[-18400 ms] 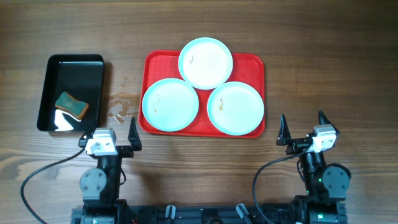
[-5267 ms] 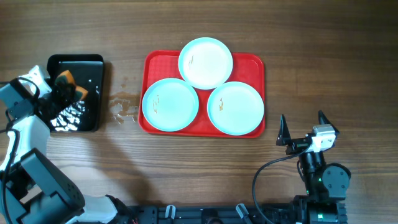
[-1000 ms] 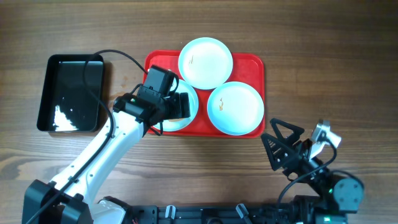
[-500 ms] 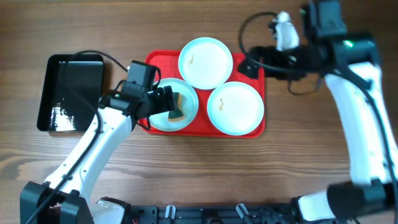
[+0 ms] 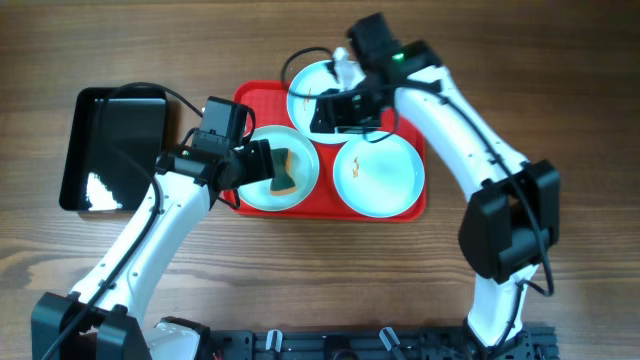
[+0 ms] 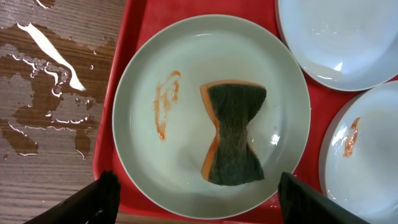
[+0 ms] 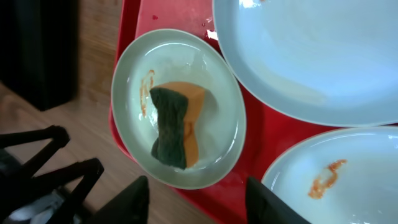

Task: Clean dirty plates on tray and stack at the side
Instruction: 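Reach the right gripper to the rim of the top plate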

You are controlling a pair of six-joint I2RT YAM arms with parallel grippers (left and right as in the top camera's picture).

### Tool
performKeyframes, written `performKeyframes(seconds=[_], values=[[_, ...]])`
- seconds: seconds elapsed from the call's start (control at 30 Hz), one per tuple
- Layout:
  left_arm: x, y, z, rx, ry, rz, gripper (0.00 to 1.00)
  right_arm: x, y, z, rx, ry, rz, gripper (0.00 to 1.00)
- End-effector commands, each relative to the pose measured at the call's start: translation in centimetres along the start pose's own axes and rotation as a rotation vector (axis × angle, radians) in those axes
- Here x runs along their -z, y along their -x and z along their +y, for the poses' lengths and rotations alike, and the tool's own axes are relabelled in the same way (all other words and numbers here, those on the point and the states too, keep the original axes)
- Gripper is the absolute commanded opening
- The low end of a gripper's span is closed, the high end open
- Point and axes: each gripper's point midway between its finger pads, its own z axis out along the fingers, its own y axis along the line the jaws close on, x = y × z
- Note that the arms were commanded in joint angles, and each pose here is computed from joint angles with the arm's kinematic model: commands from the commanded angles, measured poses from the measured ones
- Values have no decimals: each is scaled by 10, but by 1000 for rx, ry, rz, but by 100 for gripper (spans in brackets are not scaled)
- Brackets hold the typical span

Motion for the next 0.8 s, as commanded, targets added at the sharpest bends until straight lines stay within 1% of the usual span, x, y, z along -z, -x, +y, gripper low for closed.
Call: performKeyframes(seconds=[0.0,0.03,0.1,0.13,0.17,0.23,0.27,0.3,0.37,0.47,0.57,0.7,0.73,0.77], values=[[-1,-3,2,4,6,16,79,-24,-2,-17,-92,-201,-31,64],[-1,-3,3,4,7,18,79,-30,-3,-15,-75,-203,-26,66],[-1,-3,3,4,6,19,80,-44,-7,-15,-61,-207,-5,65],[-1,-3,3,4,6,19,86,-51,-10,-17,-63,-208,12,61],[-1,-3,3,4,7,19,87,-56,-12,-19,-67,-212,25,57],[-1,-3,3,4,7,19,83,-64,-14,-24,-71,-218,41,54],[-1,-3,3,4,7,19,83,-66,-15,-25,-65,-221,47,52],[-1,-3,3,4,7,19,83,-68,-15,-26,-52,-221,52,49],[-1,-3,3,13,6,20,83,-76,-18,-31,-55,-231,72,48],[-1,-4,2,33,4,21,83,-90,-24,-42,-66,-260,103,40],[-1,-4,2,33,4,20,84,-99,-28,-48,-74,-268,125,35],[-1,-3,2,33,3,19,83,-101,-27,-48,-62,-264,126,33],[-1,-3,2,33,3,19,83,-104,-29,-49,-62,-267,132,31],[-1,-3,2,33,3,19,82,-107,-30,-50,-63,-269,139,24]])
